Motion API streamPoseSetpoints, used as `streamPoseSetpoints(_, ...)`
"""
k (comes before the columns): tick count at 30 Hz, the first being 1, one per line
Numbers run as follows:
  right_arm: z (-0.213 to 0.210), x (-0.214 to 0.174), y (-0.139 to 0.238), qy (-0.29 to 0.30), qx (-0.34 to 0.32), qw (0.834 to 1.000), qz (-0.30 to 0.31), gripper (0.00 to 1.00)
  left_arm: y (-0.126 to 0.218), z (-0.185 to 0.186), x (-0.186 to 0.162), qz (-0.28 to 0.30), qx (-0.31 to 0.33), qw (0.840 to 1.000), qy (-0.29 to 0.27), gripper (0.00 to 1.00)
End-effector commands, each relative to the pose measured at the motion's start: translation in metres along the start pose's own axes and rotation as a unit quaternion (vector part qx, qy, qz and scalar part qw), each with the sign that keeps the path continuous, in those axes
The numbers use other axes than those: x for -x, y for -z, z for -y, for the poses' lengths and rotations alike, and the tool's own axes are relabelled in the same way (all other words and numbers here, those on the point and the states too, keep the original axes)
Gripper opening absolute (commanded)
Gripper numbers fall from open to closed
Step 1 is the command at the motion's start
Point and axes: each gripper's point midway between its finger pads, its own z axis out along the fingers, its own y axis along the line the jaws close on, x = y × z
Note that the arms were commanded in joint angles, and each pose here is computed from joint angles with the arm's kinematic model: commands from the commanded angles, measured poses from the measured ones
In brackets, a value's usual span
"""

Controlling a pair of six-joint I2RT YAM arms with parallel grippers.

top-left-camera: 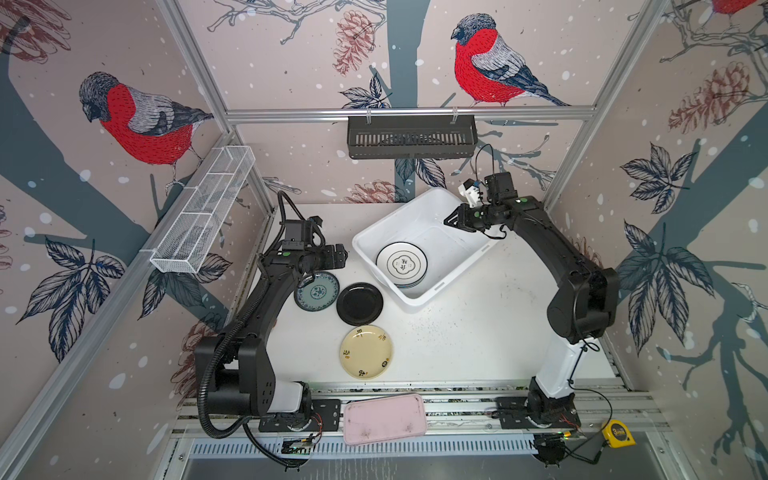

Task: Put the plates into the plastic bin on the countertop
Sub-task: 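Open the right gripper to release the plate while the left moves to the blue-floral plate, then close the left gripper on the blue-floral plate's rim and tilt it upright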

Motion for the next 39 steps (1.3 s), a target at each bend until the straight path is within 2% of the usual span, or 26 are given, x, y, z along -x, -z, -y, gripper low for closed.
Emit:
streamPoseSetpoints(1,-0.011,0.003,0.003,0.005,0.023,1.0,0.008,0.27,-0.002,0.007,-0.013,-0.02,-0.026,0.999,0.005,0.9)
streamPoseSetpoints(6,-0.009,0.001,-0.001,-0.007,0.03,0.999,0.009,0.26,-0.001,-0.006,-0.017,-0.023,-0.003,0.999,0.045,0.9)
streamPoseSetpoints(12,-0.01,-0.003,-0.004,-0.011,0.029,1.0,0.003,0.25,0.003,-0.045,-0.022,-0.017,0.04,0.99,0.137,0.91)
streamPoseSetpoints(18,-0.014,-0.008,-0.007,-0.006,0.024,1.0,-0.002,0.25,0.005,-0.081,-0.03,-0.018,0.106,0.976,0.19,0.91)
streamPoseSetpoints(22,-0.017,-0.011,-0.008,-0.002,0.023,1.0,-0.003,0.25,0.002,-0.105,-0.043,-0.026,0.131,0.959,0.249,0.9)
streamPoseSetpoints(25,-0.019,-0.014,-0.007,-0.002,0.027,1.0,0.0,0.25,0.002,-0.109,-0.046,-0.029,0.134,0.955,0.261,0.9)
streamPoseSetpoints(29,-0.019,-0.017,-0.007,-0.005,0.028,1.0,0.002,0.25,-0.003,-0.115,-0.066,-0.049,0.149,0.949,0.273,0.9)
streamPoseSetpoints(34,-0.018,-0.019,-0.008,-0.007,0.027,1.0,0.001,0.24,-0.007,-0.126,-0.096,-0.074,0.172,0.932,0.309,0.9)
streamPoseSetpoints(39,-0.014,-0.021,-0.009,-0.01,0.025,1.0,-0.002,0.24,-0.012,-0.125,-0.107,-0.087,0.167,0.93,0.317,0.89)
